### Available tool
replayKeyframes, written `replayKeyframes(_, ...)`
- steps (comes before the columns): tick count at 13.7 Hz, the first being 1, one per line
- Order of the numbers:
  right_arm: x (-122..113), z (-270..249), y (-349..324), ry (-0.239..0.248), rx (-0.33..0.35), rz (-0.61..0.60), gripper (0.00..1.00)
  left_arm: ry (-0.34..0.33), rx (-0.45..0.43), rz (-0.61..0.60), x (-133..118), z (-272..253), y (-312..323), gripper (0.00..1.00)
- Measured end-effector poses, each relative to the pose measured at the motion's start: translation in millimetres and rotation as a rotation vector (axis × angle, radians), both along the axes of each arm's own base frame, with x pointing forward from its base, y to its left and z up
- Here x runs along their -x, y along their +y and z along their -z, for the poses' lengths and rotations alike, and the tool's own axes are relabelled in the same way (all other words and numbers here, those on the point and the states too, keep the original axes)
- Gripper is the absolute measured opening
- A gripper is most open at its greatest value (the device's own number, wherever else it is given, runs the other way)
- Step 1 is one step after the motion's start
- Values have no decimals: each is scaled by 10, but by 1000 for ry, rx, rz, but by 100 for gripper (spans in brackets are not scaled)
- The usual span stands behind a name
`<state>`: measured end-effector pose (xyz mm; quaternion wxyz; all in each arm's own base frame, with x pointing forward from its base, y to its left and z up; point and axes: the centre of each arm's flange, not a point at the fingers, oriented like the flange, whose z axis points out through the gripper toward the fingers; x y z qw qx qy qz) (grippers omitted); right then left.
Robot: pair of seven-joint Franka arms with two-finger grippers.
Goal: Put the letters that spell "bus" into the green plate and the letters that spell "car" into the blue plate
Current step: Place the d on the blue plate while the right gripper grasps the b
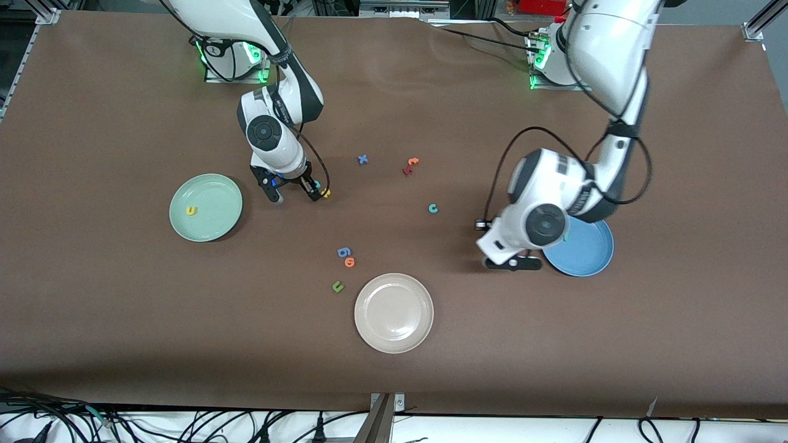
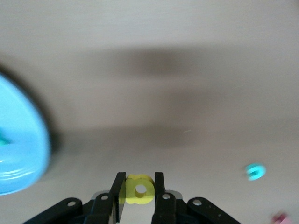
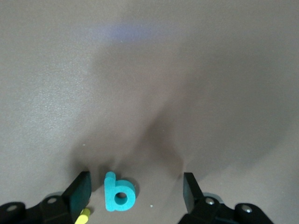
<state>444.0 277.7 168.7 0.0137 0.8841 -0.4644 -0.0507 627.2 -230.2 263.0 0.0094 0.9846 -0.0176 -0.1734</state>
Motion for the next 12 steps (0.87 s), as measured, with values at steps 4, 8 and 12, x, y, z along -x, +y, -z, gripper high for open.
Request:
replayKeyframes(4,11,-12,43,-8,-7,-7,77,69,21,91,-132,-41,926,28)
replayKeyframes(8,9,-21,80,-27,-17,-12,72,109,41,149,-56,100,1267,28)
replayKeyframes(12,4,-44,103,-39,-24,-15,44,19,68,178,130,225,1530,28)
